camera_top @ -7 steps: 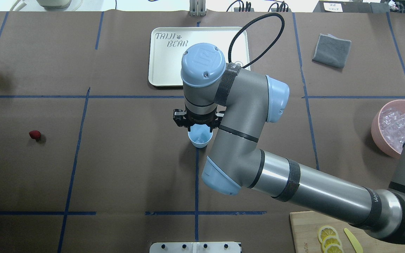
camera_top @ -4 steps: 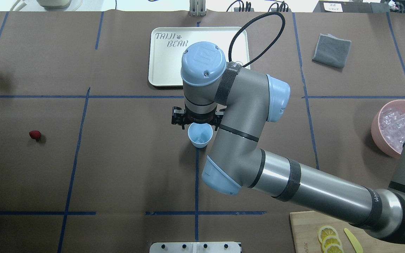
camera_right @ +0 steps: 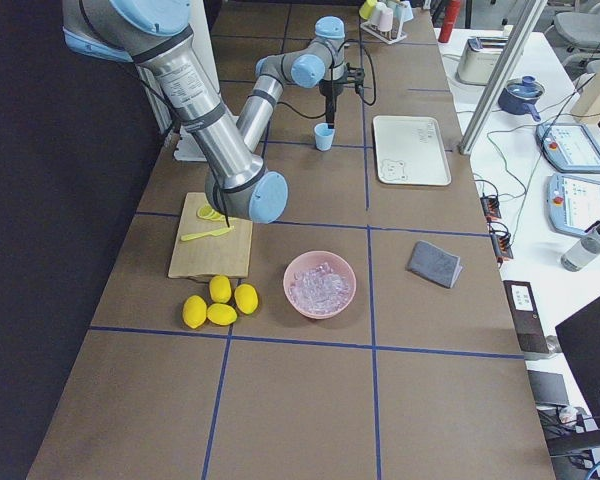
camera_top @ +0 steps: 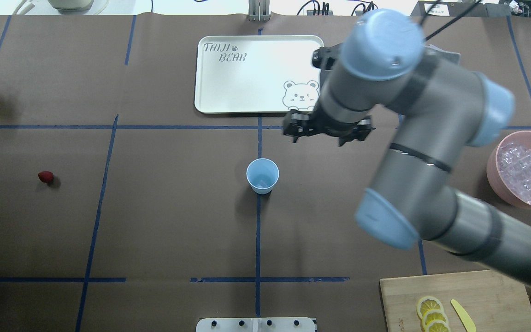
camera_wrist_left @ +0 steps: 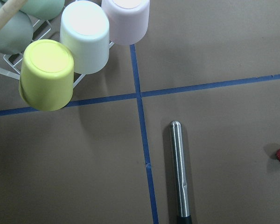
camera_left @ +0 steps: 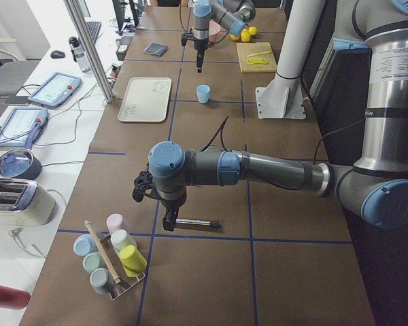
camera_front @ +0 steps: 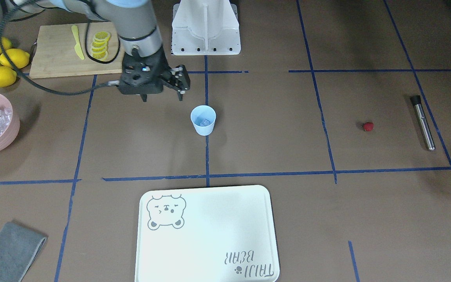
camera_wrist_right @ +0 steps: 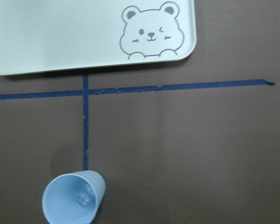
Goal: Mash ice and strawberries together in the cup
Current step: 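Move the empty right gripper back to the ice bowl, then grasp another ice cube from the bowl with the right gripper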
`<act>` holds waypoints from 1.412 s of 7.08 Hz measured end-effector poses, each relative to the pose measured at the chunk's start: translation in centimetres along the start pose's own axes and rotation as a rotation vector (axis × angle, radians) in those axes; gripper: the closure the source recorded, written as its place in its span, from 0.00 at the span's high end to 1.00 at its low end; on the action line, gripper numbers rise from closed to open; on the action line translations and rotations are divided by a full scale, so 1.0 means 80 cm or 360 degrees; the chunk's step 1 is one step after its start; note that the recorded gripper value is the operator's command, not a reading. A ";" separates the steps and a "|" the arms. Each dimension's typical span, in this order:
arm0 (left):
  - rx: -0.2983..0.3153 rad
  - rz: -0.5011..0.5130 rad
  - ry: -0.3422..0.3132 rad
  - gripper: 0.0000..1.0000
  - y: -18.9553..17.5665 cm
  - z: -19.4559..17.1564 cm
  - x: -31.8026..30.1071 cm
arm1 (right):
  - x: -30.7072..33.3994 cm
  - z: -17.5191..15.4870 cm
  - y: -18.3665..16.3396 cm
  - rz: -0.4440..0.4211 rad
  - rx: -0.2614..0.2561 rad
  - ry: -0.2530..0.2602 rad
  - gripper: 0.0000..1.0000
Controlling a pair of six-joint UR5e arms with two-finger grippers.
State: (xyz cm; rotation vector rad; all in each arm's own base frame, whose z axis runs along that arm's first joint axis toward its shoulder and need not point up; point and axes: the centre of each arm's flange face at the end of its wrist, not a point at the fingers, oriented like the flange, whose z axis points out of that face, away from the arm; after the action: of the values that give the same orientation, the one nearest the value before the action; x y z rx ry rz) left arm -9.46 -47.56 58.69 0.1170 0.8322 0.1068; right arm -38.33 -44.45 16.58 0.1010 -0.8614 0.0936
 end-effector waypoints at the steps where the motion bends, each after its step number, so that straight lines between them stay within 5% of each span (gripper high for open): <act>1: 0.0004 0.0005 -0.0002 1.00 0.000 -0.002 0.002 | 0.064 -0.025 0.009 -0.0058 0.0035 0.0004 0.99; 4: 0.0025 -0.0003 -0.0008 1.00 0.002 -0.012 0.014 | 0.270 -0.063 0.038 -0.0214 0.0051 0.0019 0.99; 7: 0.0043 -0.0007 -0.0011 1.00 0.014 -0.020 0.025 | 0.494 -0.051 0.039 -0.0379 -0.0016 0.0057 0.99; 10: 0.0050 -0.0014 -0.0011 1.00 0.019 -0.023 0.029 | 0.575 -0.014 0.046 -0.0360 -0.0116 0.0148 0.99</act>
State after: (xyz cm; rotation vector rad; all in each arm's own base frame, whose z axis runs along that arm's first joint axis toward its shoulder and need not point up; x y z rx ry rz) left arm -9.32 -45.63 55.99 0.1431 0.8278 0.0854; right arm -8.16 -38.74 51.04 0.1238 -0.7547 -0.1438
